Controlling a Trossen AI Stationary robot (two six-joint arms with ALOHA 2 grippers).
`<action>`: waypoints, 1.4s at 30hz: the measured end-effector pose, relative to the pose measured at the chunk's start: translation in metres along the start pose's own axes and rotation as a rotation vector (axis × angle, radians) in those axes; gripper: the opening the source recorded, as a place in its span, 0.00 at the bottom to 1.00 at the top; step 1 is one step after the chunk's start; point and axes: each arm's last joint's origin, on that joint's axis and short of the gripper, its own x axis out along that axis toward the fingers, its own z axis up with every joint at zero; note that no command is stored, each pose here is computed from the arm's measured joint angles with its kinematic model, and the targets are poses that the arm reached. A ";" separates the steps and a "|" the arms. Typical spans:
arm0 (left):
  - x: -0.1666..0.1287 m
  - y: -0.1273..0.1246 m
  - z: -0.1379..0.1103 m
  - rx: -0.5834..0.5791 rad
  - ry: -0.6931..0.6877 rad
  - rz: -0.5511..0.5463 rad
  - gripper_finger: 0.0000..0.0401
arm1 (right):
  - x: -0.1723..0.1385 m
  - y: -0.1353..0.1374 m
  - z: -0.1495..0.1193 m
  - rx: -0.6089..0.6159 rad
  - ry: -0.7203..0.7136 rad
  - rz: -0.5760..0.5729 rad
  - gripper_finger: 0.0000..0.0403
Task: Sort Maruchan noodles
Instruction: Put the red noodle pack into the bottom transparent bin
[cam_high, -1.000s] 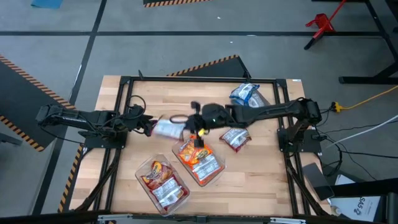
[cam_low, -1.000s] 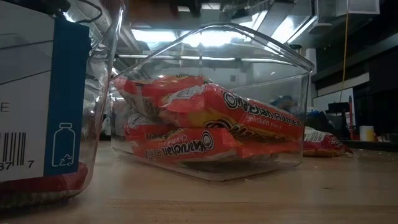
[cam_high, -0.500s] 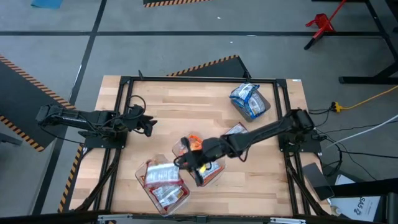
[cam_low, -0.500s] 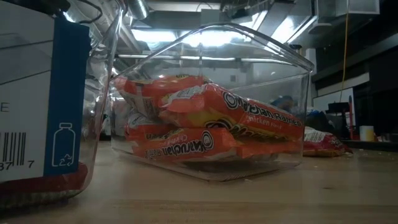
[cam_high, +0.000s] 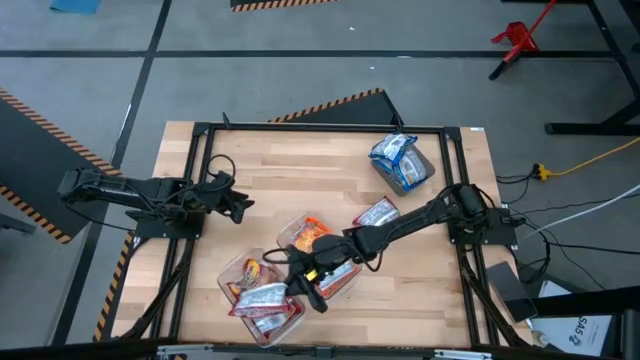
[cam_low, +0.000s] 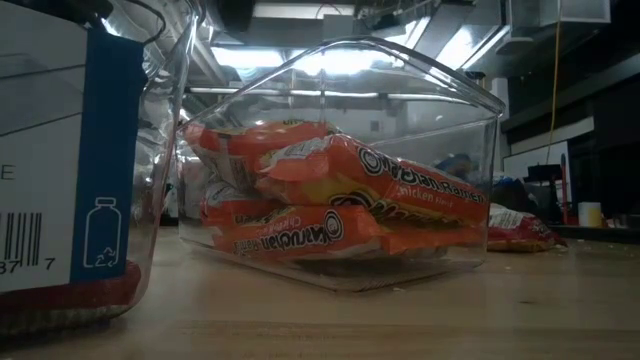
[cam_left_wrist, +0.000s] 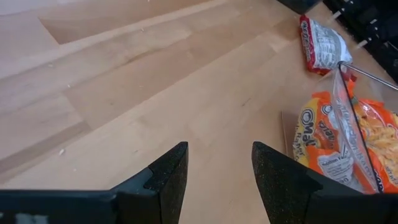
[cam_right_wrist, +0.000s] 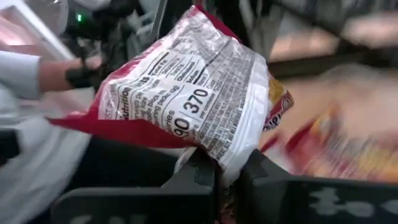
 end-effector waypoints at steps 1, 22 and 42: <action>0.000 0.000 0.000 -0.004 0.000 -0.001 0.43 | 0.000 0.000 -0.002 0.052 0.032 0.020 0.01; 0.000 0.000 0.000 -0.029 0.008 -0.007 0.43 | -0.001 0.001 0.001 0.584 0.000 -0.022 0.02; 0.000 0.000 0.000 -0.029 0.007 -0.006 0.43 | 0.036 0.009 -0.041 0.738 -0.126 -0.014 0.03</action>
